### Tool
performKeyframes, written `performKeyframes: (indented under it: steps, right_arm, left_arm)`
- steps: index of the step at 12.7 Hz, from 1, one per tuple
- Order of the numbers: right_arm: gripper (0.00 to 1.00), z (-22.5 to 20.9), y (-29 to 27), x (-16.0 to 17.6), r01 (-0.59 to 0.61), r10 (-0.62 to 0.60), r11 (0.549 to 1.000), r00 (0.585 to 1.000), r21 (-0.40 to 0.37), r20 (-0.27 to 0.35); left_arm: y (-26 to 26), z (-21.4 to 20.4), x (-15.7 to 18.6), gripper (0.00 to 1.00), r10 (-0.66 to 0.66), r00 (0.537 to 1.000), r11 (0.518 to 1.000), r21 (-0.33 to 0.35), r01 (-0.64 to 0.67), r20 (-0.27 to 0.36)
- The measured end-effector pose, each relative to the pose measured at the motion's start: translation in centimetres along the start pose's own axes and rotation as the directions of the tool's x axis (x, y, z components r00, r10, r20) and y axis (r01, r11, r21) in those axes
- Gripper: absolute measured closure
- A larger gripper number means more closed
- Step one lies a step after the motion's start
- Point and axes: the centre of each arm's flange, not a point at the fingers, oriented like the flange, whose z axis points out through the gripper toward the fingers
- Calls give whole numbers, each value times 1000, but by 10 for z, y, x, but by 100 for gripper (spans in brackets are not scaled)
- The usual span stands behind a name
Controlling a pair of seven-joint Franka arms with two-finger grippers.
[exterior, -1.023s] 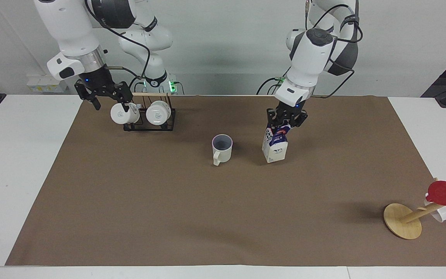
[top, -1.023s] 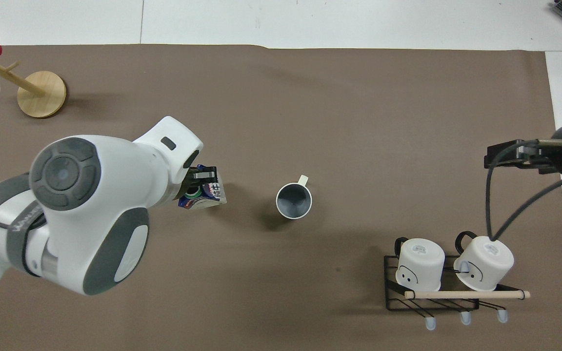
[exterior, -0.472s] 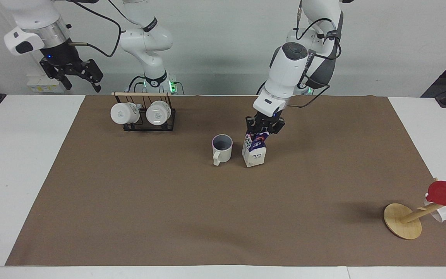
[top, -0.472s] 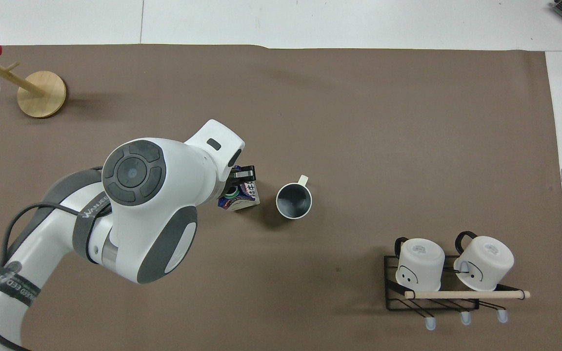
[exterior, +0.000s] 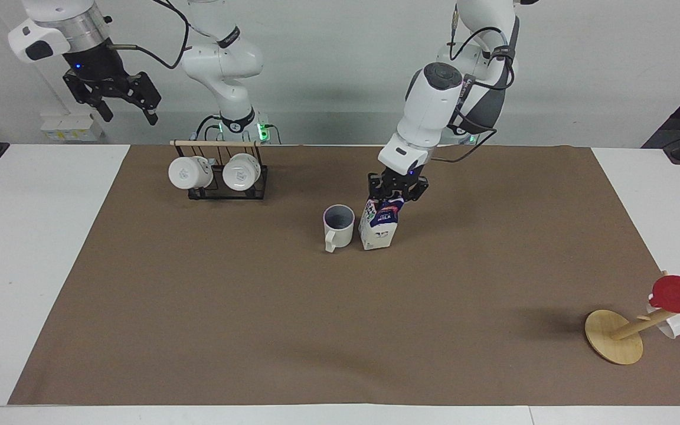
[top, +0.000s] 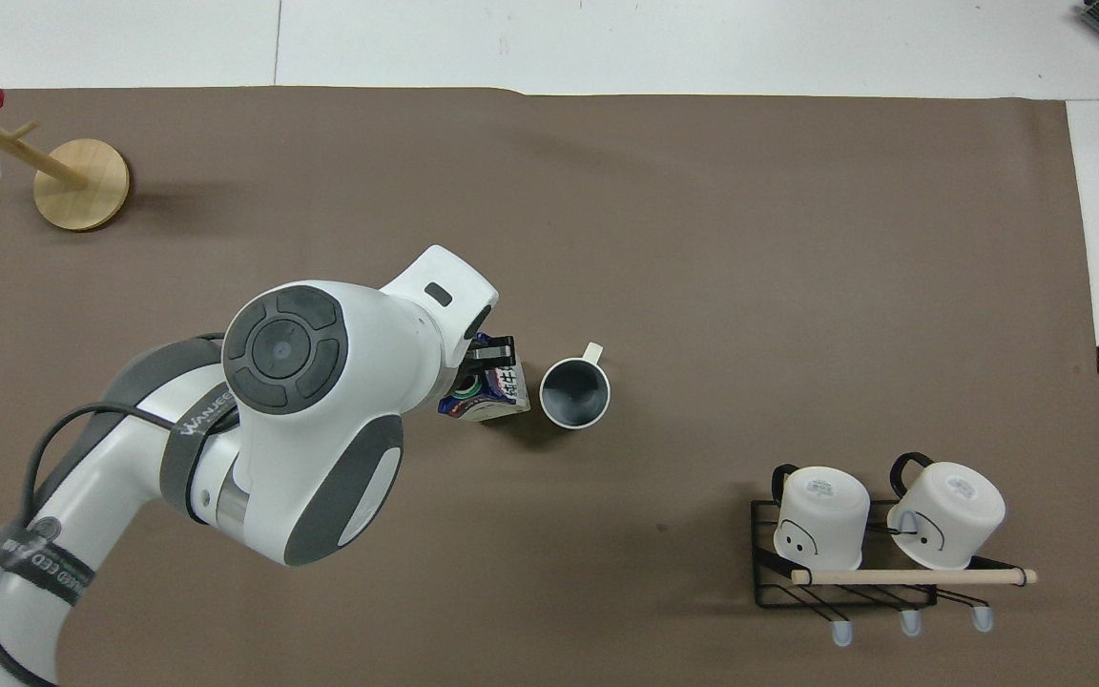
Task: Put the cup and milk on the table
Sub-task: 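Carry the carton with the left gripper and lower it beside the mug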
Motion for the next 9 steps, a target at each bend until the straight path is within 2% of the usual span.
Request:
performKeyframes:
  steps: [4, 9]
  right_arm:
    - [0, 13, -27, 3, 55, -55, 998, 998, -7, -7]
    - [0, 1, -30, -3, 63, -63, 998, 998, -8, -29]
  left_arm:
    - [-2, 2, -1, 44, 55, 998, 998, 9, -55, 16]
    - [-4, 6, -6, 44, 77, 996, 995, 52, -79, 44]
